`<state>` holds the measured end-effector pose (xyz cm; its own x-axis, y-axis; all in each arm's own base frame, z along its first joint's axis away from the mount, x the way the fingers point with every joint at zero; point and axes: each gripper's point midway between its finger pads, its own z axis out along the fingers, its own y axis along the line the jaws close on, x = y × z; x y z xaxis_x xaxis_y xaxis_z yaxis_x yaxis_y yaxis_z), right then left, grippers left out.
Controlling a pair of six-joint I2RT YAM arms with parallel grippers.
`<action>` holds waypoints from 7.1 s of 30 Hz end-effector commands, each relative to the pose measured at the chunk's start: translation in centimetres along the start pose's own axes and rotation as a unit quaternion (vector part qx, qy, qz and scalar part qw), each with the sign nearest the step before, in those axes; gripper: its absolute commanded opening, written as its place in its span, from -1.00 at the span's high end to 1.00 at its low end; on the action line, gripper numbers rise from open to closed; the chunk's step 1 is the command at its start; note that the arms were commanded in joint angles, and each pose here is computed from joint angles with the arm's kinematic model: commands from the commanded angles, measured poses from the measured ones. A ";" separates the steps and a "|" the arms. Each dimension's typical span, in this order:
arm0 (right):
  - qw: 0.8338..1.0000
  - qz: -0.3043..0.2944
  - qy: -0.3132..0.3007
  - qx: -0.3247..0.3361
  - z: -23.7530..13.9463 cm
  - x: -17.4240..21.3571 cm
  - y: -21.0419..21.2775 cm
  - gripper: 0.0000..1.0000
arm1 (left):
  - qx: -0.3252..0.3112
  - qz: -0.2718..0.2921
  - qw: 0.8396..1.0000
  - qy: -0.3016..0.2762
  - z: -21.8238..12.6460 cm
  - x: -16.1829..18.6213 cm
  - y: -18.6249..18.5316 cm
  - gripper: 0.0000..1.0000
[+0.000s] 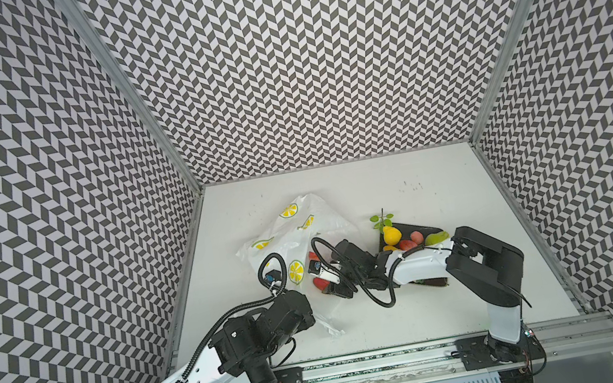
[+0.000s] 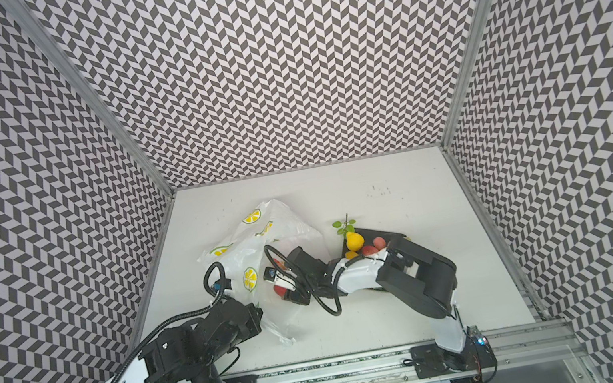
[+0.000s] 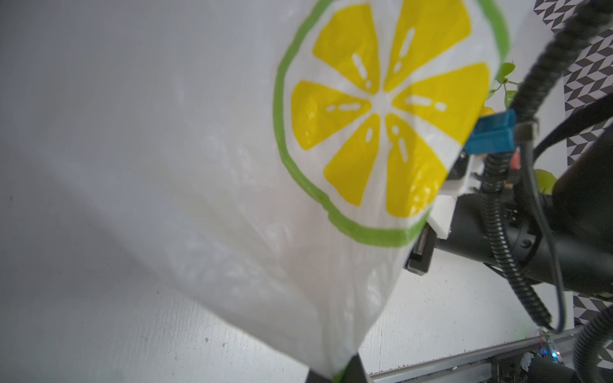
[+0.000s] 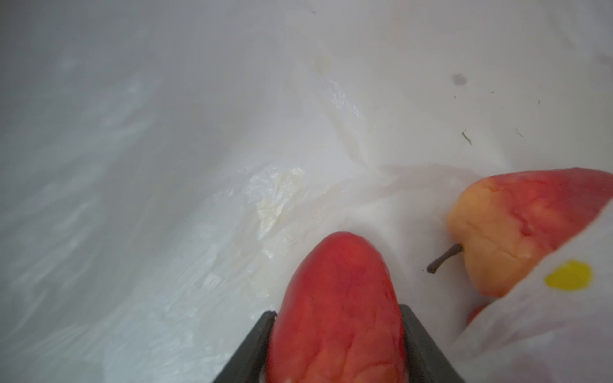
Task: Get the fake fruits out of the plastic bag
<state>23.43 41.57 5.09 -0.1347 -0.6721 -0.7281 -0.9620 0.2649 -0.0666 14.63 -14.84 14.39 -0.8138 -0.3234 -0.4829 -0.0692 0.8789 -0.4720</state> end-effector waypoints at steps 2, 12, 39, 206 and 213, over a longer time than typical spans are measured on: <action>0.997 0.003 -0.073 -0.002 -3.7 -3.7 0.9 0.39 | -0.001 -0.023 0.999 -0.032 -0.5 -1.3 0.1 1.00; 0.985 0.123 -0.117 -0.028 -12.0 -2.8 3.9 0.41 | 0.020 -0.046 0.997 -0.052 -0.1 -1.7 -0.2 1.00; 0.733 0.606 -0.083 0.297 -24.2 14.2 -8.2 0.38 | 0.042 -0.021 0.997 -0.066 0.1 -2.6 -1.2 1.00; 0.848 0.461 -0.247 -0.087 -14.0 -7.2 -5.7 1.00 | 0.049 0.183 0.968 -0.167 19.2 -14.7 -5.3 -0.66; 0.848 0.460 -0.249 -0.089 -14.2 -7.3 -5.6 1.00 | 0.046 0.187 0.972 -0.133 23.1 -14.4 -5.8 -0.44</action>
<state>26.35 34.96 18.54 -0.7957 0.1179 -0.5941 -0.4993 0.4276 0.7536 39.00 -22.77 6.85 -0.6093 -0.0680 -0.7900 0.2542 0.9270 -0.2758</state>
